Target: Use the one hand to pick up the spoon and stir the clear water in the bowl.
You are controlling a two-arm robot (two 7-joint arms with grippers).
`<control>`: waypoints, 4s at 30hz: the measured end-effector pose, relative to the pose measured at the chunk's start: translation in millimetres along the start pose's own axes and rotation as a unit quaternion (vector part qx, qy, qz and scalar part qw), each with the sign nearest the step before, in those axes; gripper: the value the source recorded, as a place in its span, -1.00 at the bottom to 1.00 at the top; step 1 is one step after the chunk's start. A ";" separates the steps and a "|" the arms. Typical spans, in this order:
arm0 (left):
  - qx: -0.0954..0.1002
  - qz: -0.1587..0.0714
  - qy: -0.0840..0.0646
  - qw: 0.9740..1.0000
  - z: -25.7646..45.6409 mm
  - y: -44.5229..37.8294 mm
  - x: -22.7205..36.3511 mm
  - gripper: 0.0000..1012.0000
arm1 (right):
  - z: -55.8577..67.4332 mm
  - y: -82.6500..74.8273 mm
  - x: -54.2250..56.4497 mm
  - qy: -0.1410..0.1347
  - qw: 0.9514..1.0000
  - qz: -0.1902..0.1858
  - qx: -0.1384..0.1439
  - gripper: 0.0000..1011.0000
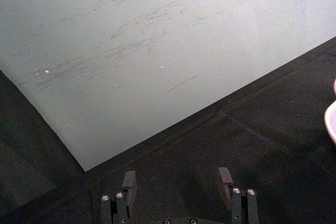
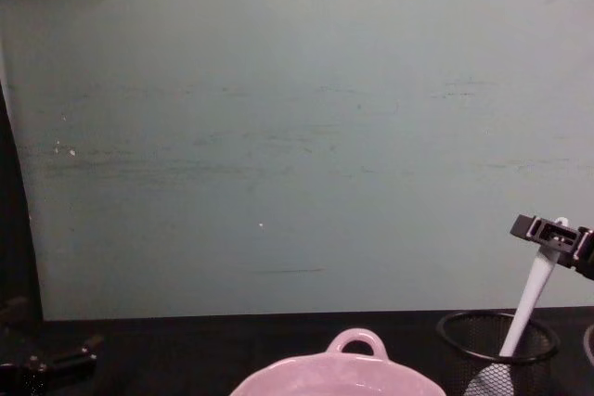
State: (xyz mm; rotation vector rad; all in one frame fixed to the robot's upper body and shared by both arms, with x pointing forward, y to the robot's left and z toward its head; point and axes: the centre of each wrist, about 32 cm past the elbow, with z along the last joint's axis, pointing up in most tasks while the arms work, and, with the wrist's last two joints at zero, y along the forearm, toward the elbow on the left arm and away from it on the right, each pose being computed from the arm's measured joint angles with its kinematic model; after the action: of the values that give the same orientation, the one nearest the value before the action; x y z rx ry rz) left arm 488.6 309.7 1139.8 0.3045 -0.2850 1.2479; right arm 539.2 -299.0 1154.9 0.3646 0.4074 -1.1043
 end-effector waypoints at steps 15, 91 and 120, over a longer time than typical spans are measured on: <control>0.000 0.000 0.000 1.000 0.0 0.0 0.0 1.00 | 1.6 5.1 1.7 0.006 1.000 -0.006 -0.003 -0.32; 0.000 0.000 0.000 1.000 0.0 0.0 0.0 1.00 | 120.1 4.1 -95.4 -0.284 0.951 0.114 -0.045 -0.77; 0.000 0.000 0.000 1.000 0.0 0.0 0.0 1.00 | 36.4 60.5 -113.3 -0.251 0.933 0.247 -0.069 -0.77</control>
State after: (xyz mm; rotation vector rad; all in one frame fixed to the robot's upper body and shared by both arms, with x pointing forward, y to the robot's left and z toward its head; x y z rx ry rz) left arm 488.6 309.6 1139.8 0.3045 -0.2850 1.2479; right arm 554.9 -203.4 1246.8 0.0421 -0.0663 -0.6334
